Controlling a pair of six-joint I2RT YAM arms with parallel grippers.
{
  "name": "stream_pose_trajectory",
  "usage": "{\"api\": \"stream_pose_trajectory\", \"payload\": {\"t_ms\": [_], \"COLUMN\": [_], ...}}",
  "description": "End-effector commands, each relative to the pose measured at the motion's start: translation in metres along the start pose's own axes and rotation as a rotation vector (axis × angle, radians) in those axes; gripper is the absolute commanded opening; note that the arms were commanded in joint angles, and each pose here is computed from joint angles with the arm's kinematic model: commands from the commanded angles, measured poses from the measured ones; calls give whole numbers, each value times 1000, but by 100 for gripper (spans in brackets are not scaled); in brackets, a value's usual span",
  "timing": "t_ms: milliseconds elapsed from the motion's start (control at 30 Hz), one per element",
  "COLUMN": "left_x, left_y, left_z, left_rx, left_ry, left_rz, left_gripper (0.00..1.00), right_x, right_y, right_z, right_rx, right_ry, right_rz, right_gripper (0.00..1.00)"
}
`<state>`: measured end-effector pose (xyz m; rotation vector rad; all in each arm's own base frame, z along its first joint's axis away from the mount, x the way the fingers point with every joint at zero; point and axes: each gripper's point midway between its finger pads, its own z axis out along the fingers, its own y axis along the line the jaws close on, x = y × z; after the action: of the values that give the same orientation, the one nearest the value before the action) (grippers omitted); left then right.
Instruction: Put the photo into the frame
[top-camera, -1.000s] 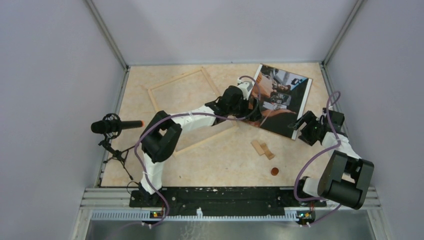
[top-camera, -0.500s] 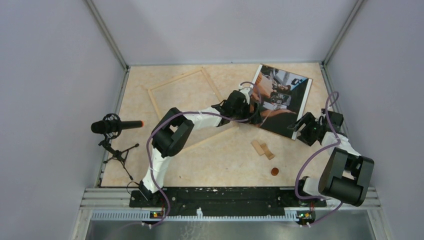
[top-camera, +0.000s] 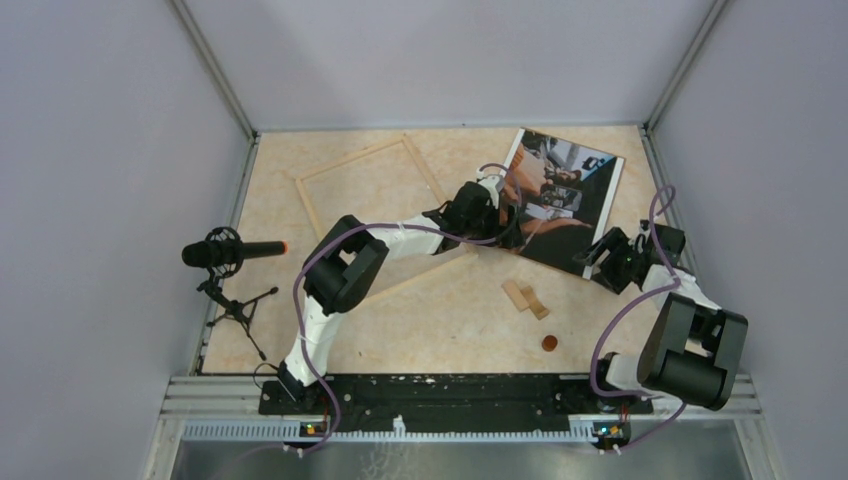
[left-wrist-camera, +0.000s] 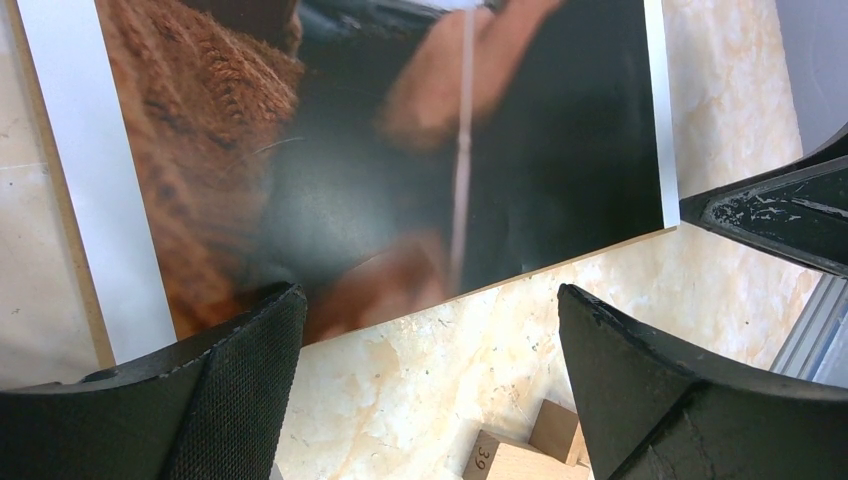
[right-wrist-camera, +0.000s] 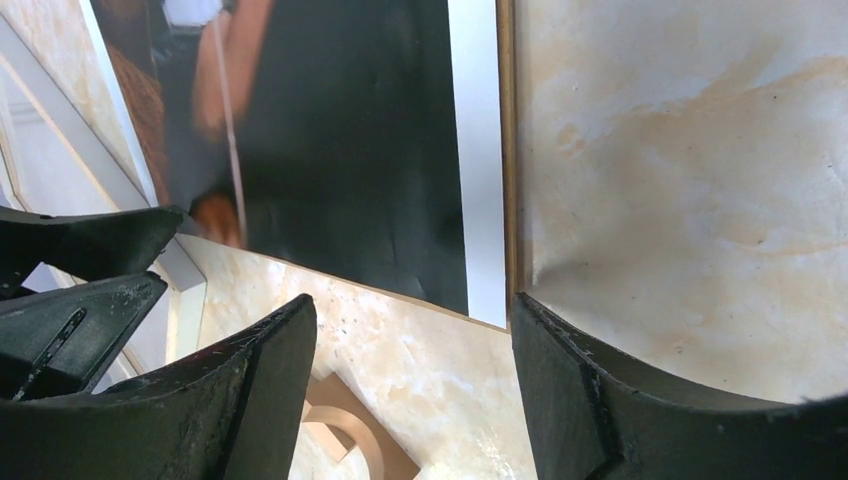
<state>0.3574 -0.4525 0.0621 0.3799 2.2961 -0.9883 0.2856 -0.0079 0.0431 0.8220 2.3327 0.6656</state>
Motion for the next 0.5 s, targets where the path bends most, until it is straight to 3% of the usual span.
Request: {"api": "stream_pose_trajectory", "payload": {"t_ms": [0,467], "left_x": [8,11], "left_y": [8,10], "left_z": [1,2], "left_rx": [-22,-26], "left_ry": [15,23], "left_rz": [-16,-14], "left_gripper": [99,99], "right_x": [-12,-15], "right_y": [19,17], "right_z": [-8,-2], "right_rx": [-76,-81], "right_ry": [-40,-51], "right_rz": [-48,-25], "right_gripper": [69,70]}}
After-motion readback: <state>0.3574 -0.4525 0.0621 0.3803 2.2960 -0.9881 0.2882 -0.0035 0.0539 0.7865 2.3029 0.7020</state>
